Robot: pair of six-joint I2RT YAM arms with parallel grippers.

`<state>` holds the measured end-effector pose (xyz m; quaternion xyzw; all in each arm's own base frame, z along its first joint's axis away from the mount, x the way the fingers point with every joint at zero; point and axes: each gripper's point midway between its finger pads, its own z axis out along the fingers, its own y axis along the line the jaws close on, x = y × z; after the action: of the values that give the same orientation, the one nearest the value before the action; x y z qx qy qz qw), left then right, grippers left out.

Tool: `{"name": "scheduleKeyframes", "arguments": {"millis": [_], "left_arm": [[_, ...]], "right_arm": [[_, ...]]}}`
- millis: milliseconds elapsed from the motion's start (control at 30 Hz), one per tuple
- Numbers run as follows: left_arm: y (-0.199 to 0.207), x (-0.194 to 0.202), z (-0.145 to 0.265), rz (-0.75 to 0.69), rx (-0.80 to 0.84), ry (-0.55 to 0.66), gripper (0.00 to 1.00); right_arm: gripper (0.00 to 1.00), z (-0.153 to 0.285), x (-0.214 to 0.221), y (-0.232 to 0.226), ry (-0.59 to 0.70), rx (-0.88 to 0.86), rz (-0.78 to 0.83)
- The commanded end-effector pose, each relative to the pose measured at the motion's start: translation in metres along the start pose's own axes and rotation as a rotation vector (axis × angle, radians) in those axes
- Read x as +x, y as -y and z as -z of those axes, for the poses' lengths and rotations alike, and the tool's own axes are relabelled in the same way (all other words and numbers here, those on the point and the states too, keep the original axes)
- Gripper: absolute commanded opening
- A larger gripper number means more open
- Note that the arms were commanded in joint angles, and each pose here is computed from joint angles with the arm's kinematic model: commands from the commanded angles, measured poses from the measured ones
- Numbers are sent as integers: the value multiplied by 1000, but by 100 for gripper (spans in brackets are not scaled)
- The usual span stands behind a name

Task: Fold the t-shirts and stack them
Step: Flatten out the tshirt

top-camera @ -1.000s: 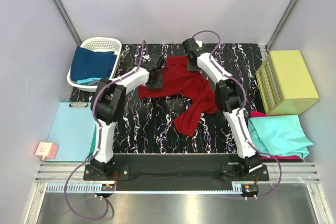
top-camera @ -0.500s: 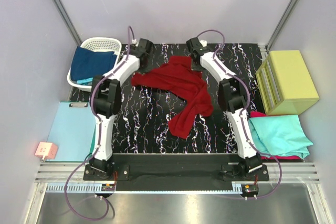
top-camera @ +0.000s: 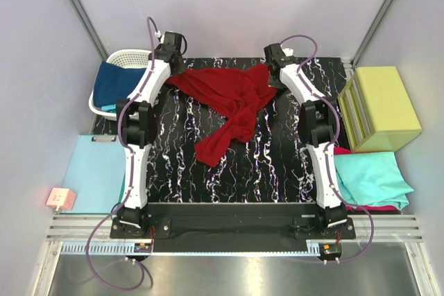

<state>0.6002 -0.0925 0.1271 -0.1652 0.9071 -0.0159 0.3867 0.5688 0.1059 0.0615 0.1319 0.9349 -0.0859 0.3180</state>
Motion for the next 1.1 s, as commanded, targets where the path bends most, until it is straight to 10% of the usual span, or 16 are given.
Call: {"name": "scheduleKeyframes", "arguments": {"millis": [0,133,300,500,1067], "left_arm": [[-5,-14,-7,17,24,16,0],[-11,-22,4,46,58,10,12],[14,-45,67,27,133,81,48],[46,-15,123,-49,209,86,66],[29,158,200,-162,220,-23,61]], "right_arm": [[0,19,-30,16,60,4,-70],[0,17,-43,21,64,-46,-106],[50,64,-74,-8,164,-169,-73],[89,148,-62,-52,249,-218,41],[69,196,132,-56,22,-344,167]]}}
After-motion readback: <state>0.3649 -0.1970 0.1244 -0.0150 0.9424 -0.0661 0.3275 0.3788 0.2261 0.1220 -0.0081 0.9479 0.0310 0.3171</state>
